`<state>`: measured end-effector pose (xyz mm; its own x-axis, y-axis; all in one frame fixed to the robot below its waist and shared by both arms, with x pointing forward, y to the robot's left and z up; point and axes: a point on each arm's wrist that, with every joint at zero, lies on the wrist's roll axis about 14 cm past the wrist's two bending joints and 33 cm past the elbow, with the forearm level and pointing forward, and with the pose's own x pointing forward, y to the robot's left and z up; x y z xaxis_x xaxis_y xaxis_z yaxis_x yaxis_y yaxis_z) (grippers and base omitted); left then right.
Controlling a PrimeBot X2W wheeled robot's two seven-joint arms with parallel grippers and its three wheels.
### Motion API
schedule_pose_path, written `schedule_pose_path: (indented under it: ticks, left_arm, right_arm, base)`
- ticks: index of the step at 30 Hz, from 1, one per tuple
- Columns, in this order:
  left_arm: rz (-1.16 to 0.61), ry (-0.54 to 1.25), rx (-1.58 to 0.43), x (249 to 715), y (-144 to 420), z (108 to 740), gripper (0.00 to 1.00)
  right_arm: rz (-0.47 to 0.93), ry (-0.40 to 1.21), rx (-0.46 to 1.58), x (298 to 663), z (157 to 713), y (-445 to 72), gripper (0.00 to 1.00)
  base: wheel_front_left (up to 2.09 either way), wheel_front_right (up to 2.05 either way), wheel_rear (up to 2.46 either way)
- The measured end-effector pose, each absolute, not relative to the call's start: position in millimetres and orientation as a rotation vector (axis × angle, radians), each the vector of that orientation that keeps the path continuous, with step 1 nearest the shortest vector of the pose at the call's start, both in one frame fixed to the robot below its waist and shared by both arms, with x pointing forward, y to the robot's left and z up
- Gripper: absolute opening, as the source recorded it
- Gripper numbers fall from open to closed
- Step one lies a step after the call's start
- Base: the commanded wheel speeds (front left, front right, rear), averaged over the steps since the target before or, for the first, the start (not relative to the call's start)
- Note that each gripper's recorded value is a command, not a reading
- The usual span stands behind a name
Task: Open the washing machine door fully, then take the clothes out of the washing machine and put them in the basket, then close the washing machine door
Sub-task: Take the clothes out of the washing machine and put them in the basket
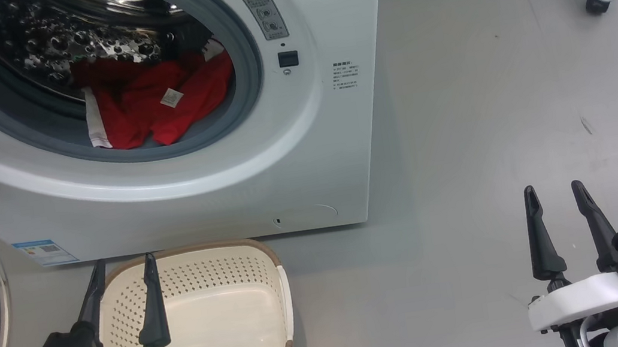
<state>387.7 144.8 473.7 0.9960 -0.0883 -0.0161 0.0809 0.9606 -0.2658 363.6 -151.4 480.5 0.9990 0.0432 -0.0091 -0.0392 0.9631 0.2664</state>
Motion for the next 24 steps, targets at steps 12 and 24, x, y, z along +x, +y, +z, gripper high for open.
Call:
schedule_pose_path:
  ticks: [12,24]
  left_arm:
    - [-0.129,0.091,-0.211,441,145,457,1.00]
    - [-0.209,0.235,-0.188,520,123,427,1.00]
  right_arm:
    - [-0.020,0.082,0.268,368,457,-166,1.00]
    - [-0.102,0.115,0.249,374,443,-190,1.00]
  base:
    - [0.00,0.00,0.00]
    - [0.00,0.00,0.00]
